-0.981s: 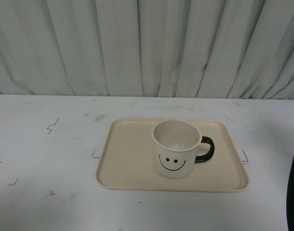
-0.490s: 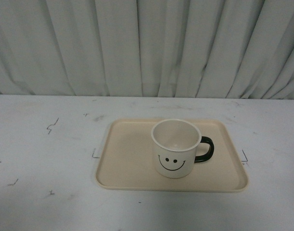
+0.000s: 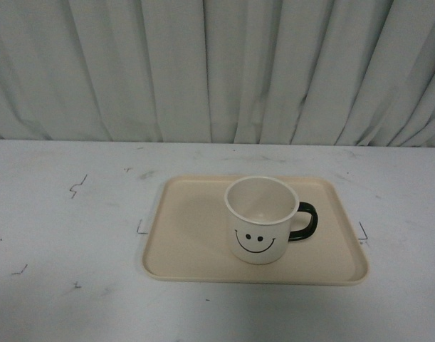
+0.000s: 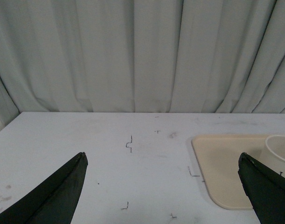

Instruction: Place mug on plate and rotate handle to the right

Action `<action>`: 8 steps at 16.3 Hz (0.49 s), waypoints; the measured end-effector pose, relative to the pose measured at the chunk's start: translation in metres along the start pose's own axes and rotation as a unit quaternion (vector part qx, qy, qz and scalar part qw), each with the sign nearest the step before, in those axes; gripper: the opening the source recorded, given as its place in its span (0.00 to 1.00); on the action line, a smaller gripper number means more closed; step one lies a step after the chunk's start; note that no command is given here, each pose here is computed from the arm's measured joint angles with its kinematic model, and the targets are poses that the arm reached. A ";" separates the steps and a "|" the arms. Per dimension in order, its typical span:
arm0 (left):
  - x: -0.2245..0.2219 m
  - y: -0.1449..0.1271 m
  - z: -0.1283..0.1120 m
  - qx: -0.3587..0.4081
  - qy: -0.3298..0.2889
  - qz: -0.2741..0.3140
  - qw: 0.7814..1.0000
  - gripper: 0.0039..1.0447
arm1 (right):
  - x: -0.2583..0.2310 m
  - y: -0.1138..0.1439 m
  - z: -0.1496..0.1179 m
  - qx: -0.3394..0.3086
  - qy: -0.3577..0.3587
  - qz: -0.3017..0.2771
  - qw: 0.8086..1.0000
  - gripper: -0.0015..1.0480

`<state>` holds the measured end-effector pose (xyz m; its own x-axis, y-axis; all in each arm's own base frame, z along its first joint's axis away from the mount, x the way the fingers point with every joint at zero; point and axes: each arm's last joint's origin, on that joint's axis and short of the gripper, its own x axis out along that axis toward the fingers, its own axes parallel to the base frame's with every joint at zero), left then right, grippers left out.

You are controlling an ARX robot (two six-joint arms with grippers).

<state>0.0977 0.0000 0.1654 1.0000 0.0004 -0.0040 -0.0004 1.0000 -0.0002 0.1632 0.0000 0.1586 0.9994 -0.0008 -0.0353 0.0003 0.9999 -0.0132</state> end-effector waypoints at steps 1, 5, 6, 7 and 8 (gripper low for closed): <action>0.000 0.000 0.000 0.000 0.000 0.000 1.000 0.94 | -0.004 0.000 0.006 0.000 -0.016 0.000 1.000 0.02; 0.000 0.000 0.000 0.000 0.000 0.000 1.000 0.94 | -0.021 0.000 0.004 0.001 -0.012 0.000 1.000 0.02; 0.000 0.000 0.000 0.000 0.000 0.000 1.000 0.94 | -0.025 0.000 0.006 0.001 -0.017 0.000 1.000 0.02; 0.000 0.000 0.000 0.000 0.000 0.000 1.000 0.94 | -0.027 0.000 0.007 0.001 -0.017 0.000 1.000 0.02; 0.000 0.000 0.000 0.000 0.000 0.000 1.000 0.94 | -0.030 0.000 0.008 0.001 -0.018 0.000 1.000 0.02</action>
<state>0.0977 0.0000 0.1654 1.0000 0.0004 -0.0040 -0.0004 1.0000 -0.0002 0.1332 0.0000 0.1672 1.0000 -0.0008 -0.0002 0.0008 0.9999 -0.0109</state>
